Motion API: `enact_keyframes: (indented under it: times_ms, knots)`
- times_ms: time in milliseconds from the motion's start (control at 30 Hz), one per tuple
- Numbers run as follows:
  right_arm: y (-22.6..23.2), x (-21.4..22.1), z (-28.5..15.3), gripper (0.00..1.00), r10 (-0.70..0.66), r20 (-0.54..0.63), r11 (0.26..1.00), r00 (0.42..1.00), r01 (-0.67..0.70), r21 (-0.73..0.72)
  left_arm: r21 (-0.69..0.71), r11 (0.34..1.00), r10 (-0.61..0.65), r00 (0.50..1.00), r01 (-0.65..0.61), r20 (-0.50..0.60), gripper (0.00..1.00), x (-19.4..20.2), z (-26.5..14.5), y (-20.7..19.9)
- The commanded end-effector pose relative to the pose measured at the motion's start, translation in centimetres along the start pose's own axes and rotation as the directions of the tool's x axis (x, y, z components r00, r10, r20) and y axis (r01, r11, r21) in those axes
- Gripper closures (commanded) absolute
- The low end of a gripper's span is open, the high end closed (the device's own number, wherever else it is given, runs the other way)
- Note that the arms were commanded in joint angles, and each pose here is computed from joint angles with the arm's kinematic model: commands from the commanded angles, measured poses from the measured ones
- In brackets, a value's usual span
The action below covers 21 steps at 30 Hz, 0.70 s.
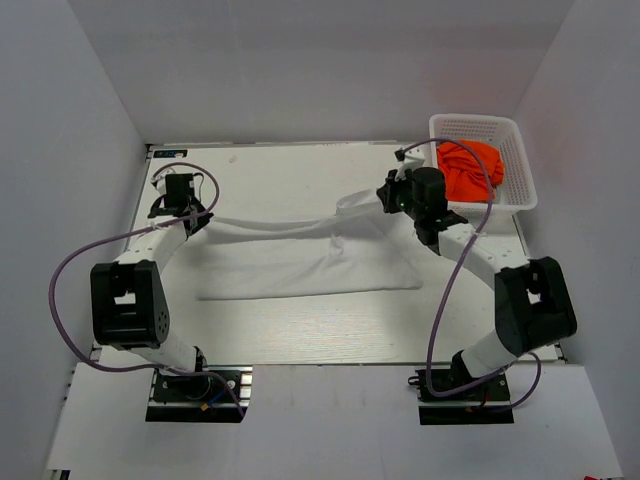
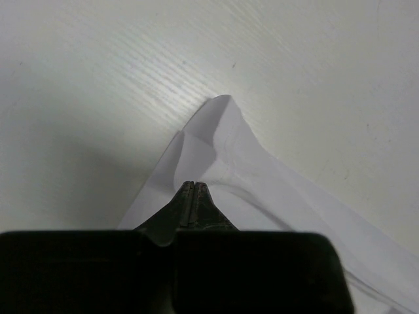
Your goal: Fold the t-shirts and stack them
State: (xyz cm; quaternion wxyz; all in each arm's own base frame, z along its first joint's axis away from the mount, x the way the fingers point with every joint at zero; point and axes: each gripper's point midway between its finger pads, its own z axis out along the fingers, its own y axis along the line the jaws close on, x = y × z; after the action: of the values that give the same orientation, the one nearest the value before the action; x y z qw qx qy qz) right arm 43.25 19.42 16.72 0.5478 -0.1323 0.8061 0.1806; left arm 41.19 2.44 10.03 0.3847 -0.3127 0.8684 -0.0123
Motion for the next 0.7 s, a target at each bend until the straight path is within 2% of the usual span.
enact_keyframes:
  times_ms: [0,100,267,367,500,667]
  knots:
    - [1.0,-3.1,-2.1,1.0,0.02,0.1,0.999,0.995,-0.017,-0.028,0.028,0.999,-0.018,0.999,0.016,0.044,1.0,-0.5,-2.3,0.2]
    - [1.0,-2.0,-3.3,1.0,0.041,0.086,0.999,0.995,-0.039,-0.026,0.008,0.999,-0.049,0.997,0.049,0.055,1.0,0.1,-3.2,1.2]
    - [1.1,-3.3,-4.8,1.0,0.045,0.122,0.999,0.991,-0.043,-0.021,0.037,0.998,-0.061,0.994,0.058,0.095,1.0,-0.1,-4.6,1.4]
    - [1.5,-3.5,-5.4,1.0,0.047,0.129,0.998,0.991,-0.042,-0.036,0.001,0.998,-0.07,0.991,0.07,0.116,1.0,-0.3,-4.8,2.2]
    - [1.6,-1.9,-5.9,1.0,0.067,0.104,0.997,0.992,-0.062,-0.043,-0.013,0.996,-0.089,0.989,0.092,0.114,1.0,0.1,-5.2,2.7]
    - [2.6,2.5,-6.3,1.0,0.119,0.017,0.989,0.993,-0.117,-0.094,-0.033,0.991,-0.125,0.99,0.127,0.058,1.0,3.3,-4.6,4.1]
